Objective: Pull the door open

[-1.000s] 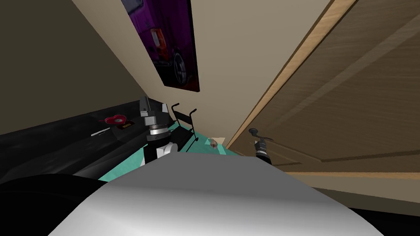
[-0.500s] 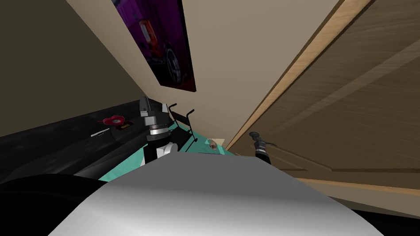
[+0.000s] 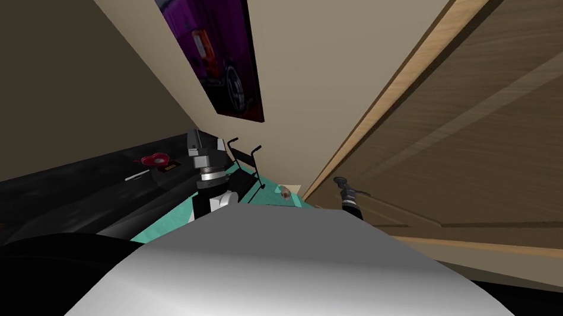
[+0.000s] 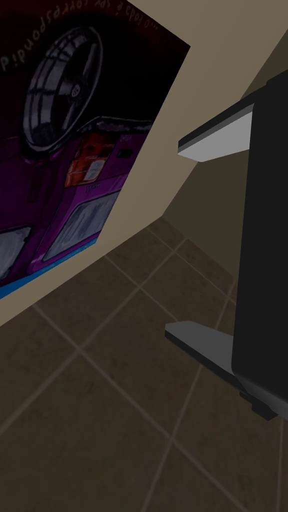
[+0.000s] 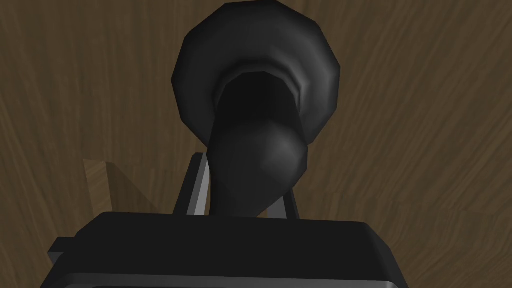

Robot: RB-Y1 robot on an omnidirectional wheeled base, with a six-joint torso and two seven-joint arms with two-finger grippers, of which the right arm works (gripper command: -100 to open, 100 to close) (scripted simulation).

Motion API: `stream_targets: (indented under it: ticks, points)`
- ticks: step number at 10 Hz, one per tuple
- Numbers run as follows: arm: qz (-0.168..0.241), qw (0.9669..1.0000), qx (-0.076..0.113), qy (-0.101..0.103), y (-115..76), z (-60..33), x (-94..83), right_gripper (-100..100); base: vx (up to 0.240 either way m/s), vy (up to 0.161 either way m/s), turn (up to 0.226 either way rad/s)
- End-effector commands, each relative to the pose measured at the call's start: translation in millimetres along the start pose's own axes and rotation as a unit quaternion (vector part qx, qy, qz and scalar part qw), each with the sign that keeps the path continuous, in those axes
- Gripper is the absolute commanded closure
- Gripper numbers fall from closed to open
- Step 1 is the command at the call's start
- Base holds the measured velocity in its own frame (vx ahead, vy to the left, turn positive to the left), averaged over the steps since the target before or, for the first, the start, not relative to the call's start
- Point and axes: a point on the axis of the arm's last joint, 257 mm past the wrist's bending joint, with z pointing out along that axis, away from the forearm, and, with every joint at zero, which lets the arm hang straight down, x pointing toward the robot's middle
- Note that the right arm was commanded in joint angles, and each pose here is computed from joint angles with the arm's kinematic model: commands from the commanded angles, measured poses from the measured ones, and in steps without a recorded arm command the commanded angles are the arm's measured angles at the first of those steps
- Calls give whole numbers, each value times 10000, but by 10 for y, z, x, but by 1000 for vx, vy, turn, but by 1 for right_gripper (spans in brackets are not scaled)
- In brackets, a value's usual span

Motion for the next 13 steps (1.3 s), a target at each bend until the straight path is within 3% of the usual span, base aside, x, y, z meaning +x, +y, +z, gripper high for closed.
stream_targets:
  ticks: [1,7,9,13]
  points:
    - [-1,9999,-2,119,-2,-31,79,100,-227,-63,95]
    - [-7,9974,-75,722,44,-148,436,100,-235,-47,74]
    - [11,9971,-53,753,26,-160,472,100,-186,-35,55]
    - [-4,9944,-97,1049,26,-375,464,100,-221,-30,147]
